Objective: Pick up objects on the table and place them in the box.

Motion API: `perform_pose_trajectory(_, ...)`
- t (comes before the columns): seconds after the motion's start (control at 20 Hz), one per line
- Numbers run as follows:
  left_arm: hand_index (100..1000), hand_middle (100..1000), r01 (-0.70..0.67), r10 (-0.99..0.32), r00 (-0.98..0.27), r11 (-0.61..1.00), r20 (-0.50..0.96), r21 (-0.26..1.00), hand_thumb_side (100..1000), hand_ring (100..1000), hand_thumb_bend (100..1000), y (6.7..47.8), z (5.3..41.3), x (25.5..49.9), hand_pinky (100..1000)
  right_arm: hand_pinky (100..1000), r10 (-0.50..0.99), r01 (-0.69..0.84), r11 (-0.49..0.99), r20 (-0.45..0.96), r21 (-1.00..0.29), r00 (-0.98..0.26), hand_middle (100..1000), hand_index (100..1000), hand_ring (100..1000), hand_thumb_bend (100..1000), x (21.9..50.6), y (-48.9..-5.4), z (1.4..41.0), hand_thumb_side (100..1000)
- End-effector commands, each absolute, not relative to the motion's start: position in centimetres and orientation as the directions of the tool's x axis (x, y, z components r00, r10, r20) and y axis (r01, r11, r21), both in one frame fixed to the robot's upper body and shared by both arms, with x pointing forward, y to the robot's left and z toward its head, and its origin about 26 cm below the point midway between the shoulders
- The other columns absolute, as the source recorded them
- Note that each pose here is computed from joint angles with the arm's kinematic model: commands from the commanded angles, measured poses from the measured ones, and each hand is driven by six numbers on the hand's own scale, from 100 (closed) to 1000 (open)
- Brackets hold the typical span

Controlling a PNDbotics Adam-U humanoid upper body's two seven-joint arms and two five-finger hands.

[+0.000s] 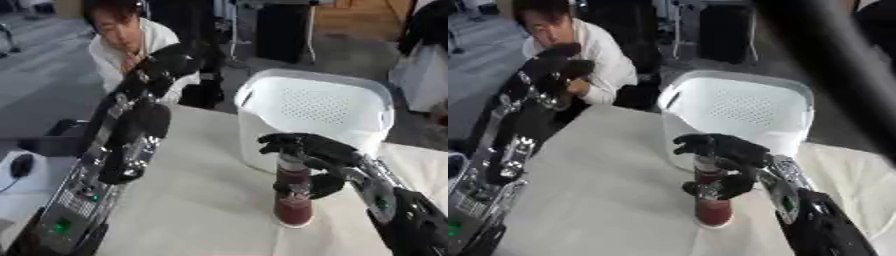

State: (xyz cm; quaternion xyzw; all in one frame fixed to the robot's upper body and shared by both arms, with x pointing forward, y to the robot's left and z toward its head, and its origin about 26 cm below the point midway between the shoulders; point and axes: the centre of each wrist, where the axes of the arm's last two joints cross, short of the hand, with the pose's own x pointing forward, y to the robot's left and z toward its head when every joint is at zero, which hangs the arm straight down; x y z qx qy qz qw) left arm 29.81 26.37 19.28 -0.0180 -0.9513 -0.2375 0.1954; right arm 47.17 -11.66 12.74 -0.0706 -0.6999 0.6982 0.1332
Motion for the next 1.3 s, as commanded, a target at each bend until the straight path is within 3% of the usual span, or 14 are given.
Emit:
perform_pose_trajectory(0.05, 906, 916, 0.120, -0.052, -0.935, 0.884, 0.350, 0.452, 649, 849, 100, 26.31, 20.15, 29.69, 906, 851, 0.221, -0.050, -0.048, 0.039, -0.998, -0.974, 948, 929, 856, 416, 47.77, -11.70, 14.76, 1000)
perform_pose_trajectory(1.3, 906, 916, 0.133, -0.027, -0.941, 0.886, 0.337, 0.444, 652, 849, 100, 25.76, 20.72, 29.92, 906, 850, 0.248, -0.052, -0.073, 0.033, -0.996, -0.968, 946, 929, 856, 409, 48.28, -11.65, 14.76, 1000)
